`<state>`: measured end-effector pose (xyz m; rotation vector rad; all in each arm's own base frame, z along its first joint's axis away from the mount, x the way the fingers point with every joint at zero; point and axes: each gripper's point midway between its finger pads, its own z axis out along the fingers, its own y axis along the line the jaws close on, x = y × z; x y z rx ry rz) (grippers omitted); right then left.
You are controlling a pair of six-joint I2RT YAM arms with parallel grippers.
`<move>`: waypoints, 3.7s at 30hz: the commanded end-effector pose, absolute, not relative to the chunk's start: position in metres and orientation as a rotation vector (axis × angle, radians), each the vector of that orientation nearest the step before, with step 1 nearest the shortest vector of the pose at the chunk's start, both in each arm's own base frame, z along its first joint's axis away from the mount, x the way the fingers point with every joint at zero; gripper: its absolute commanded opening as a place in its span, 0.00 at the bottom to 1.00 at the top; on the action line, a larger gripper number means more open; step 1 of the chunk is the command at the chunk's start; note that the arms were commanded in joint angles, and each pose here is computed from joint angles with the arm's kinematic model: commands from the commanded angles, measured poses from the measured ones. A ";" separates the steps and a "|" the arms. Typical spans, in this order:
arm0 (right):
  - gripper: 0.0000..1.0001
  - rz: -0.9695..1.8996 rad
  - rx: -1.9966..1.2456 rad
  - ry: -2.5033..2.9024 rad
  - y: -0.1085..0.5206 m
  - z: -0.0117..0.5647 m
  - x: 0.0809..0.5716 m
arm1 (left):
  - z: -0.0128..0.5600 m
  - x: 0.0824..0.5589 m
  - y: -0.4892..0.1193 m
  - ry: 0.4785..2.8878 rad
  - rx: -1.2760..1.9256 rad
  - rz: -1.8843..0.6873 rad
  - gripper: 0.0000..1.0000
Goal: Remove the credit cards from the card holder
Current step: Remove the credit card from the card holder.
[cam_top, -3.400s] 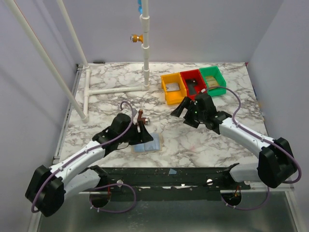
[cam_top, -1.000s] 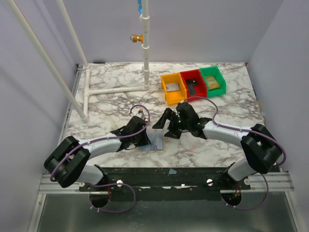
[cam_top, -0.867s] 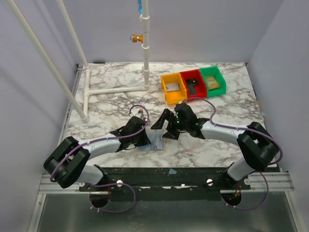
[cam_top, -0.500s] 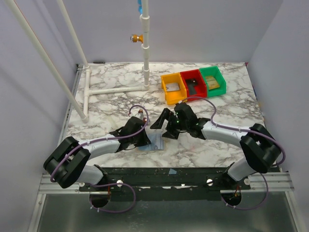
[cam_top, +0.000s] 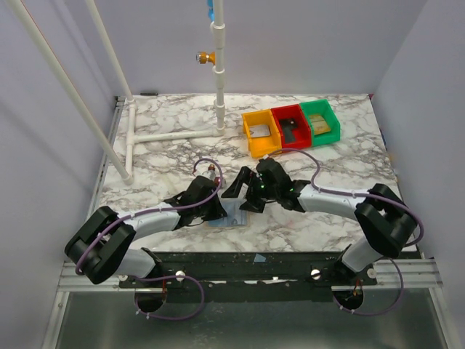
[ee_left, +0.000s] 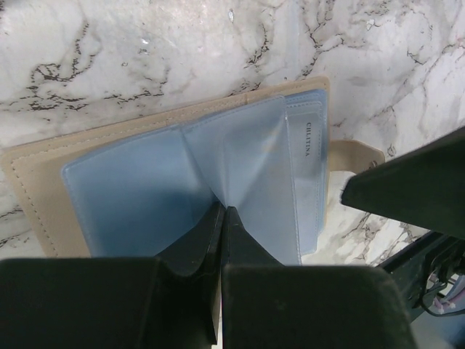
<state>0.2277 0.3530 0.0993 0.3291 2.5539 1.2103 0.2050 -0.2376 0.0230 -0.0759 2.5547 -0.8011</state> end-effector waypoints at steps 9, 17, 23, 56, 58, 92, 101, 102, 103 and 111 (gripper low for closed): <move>1.00 1.266 0.400 2.591 0.364 0.065 0.225 | 0.006 0.183 -0.224 2.646 -0.067 -0.768 0.00; 1.00 1.305 0.478 2.569 0.367 0.061 0.228 | 0.009 0.182 -0.224 2.633 -0.062 -0.776 0.00; 0.99 1.315 0.505 2.589 0.368 0.056 0.225 | 0.016 0.183 -0.224 2.602 -0.047 -0.792 0.00; 0.01 1.247 0.425 2.626 0.382 0.048 0.223 | 0.043 0.186 -0.206 2.510 -0.031 -0.730 0.25; 0.01 1.251 0.402 2.626 0.385 0.049 0.223 | 0.047 0.185 -0.201 2.502 -0.028 -0.711 0.27; 0.74 1.194 0.155 2.653 0.430 0.046 0.211 | 0.077 0.167 -0.177 2.420 -0.082 -0.728 0.26; 0.76 1.215 0.146 2.596 0.429 0.070 0.214 | 0.082 0.169 -0.188 2.418 -0.059 -0.777 0.26; 0.76 1.210 0.150 2.589 0.428 0.071 0.215 | 0.082 0.170 -0.189 2.418 -0.059 -0.782 0.26; 0.76 1.207 0.158 2.583 0.426 0.073 0.215 | 0.083 0.171 -0.191 2.414 -0.058 -0.791 0.26; 0.76 1.111 0.242 2.570 0.398 0.073 0.219 | 0.086 0.178 -0.206 2.422 -0.037 -0.840 0.27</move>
